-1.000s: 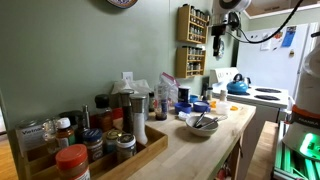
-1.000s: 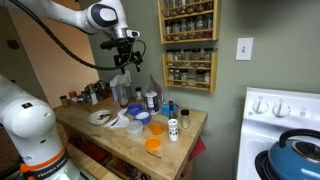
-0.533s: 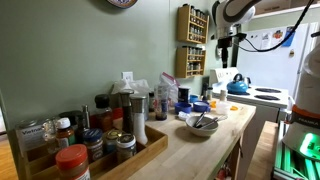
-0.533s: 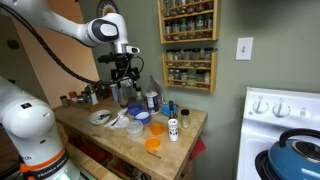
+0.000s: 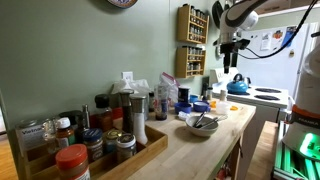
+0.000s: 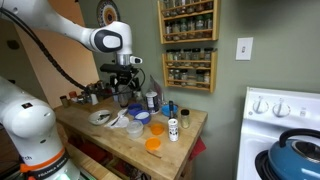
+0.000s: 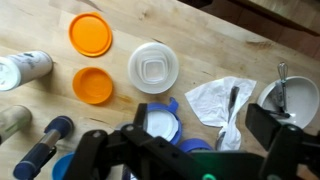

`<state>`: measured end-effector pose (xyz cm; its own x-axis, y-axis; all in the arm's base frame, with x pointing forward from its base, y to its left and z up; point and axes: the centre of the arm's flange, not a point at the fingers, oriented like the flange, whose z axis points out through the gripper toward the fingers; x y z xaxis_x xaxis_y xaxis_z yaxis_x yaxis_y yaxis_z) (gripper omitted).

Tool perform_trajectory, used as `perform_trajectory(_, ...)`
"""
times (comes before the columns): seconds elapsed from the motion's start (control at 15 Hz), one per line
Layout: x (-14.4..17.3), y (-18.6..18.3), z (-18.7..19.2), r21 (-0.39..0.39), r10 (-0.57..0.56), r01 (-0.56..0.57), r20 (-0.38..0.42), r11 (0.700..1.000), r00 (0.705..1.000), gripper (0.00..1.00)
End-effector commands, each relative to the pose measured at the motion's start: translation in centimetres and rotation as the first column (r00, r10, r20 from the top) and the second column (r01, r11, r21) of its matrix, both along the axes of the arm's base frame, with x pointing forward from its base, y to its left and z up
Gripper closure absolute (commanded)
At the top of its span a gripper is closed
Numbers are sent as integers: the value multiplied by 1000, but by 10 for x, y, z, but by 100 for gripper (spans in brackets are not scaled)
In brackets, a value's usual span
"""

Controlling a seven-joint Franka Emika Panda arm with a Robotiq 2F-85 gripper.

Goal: Remove the small clear bowl from the clear bowl and put it upside down on the orange bowl

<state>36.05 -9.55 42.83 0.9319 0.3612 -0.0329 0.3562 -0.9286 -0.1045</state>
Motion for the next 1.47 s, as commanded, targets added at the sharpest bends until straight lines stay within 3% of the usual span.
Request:
perform_trajectory(0.0, -21, -21, -55, 128, 56, -64, 61, 990, 997, 0)
perform_trajectory(0.2, -24, -27, -87, 115, 53, -60, 62, 992, 997, 0)
perform_trajectory(0.27, -23, -24, -64, 99, 44, -49, 54, 994, 998, 0)
perform_trajectory(0.53, -21, -24, -66, 91, 49, -54, 53, 994, 997, 0)
perform_trajectory(0.87, -19, -23, -103, 117, 55, -64, 79, 991, 995, 0)
perform_trajectory(1.07, -17, -22, -115, 91, 55, -62, 81, 994, 995, 9)
perform_trajectory(1.27, -15, -18, -125, 80, 63, -67, 54, 995, 997, 10)
perform_trajectory(1.4, -15, -15, -133, 76, 62, -65, 40, 995, 997, 16)
